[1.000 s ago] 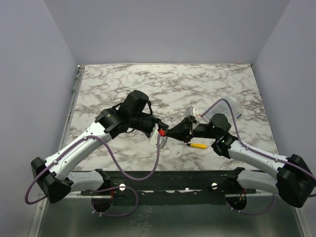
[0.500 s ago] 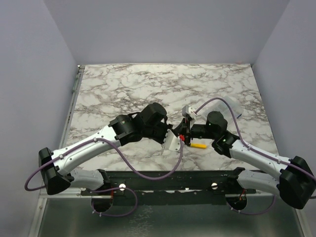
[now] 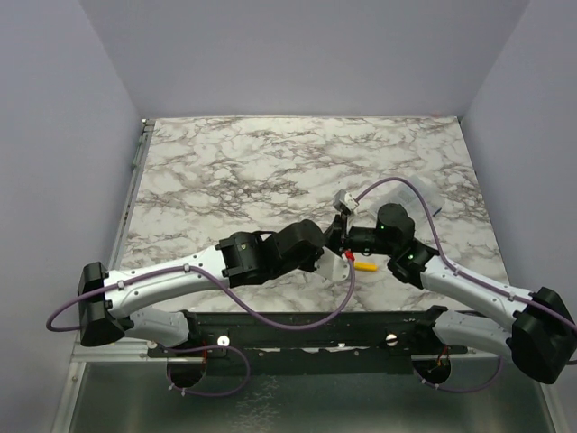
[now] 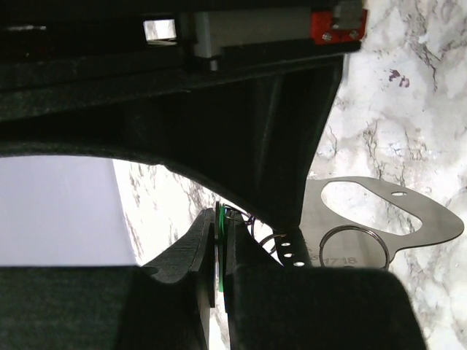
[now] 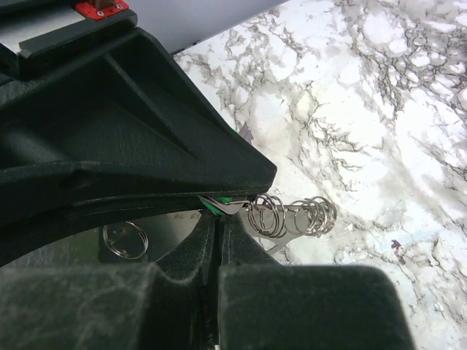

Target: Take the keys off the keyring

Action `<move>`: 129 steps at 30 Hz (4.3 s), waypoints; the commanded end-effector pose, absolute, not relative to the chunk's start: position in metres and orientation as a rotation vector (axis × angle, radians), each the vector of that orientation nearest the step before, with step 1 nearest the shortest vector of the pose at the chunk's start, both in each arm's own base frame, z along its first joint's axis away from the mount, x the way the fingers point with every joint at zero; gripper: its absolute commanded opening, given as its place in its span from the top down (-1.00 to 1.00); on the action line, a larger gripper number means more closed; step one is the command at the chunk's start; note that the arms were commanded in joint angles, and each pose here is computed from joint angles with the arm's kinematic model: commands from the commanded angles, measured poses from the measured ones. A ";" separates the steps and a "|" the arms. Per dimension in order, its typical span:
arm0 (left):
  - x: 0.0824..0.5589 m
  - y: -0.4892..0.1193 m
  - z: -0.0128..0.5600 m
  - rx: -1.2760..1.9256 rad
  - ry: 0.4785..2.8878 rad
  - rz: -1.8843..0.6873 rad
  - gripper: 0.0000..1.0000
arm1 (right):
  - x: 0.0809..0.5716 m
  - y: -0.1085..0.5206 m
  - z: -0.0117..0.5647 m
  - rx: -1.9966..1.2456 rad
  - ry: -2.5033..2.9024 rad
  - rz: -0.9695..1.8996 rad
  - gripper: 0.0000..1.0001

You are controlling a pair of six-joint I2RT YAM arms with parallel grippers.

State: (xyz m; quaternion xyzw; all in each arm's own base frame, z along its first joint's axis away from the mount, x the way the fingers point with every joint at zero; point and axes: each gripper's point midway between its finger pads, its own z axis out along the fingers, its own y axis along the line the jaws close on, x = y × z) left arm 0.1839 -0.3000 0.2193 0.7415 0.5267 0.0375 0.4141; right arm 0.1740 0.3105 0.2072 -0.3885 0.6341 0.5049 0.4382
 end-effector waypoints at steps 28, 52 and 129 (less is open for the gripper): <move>0.143 -0.340 0.322 1.419 0.984 -0.494 1.00 | 0.156 0.287 0.269 -1.005 1.129 1.098 0.07; 0.143 -0.335 0.304 1.488 0.959 -0.460 1.00 | 0.147 0.262 0.272 -0.980 1.220 1.026 0.04; 0.209 -0.332 0.373 1.490 1.430 -0.458 -0.38 | 0.180 0.295 0.298 -0.765 1.153 1.215 0.99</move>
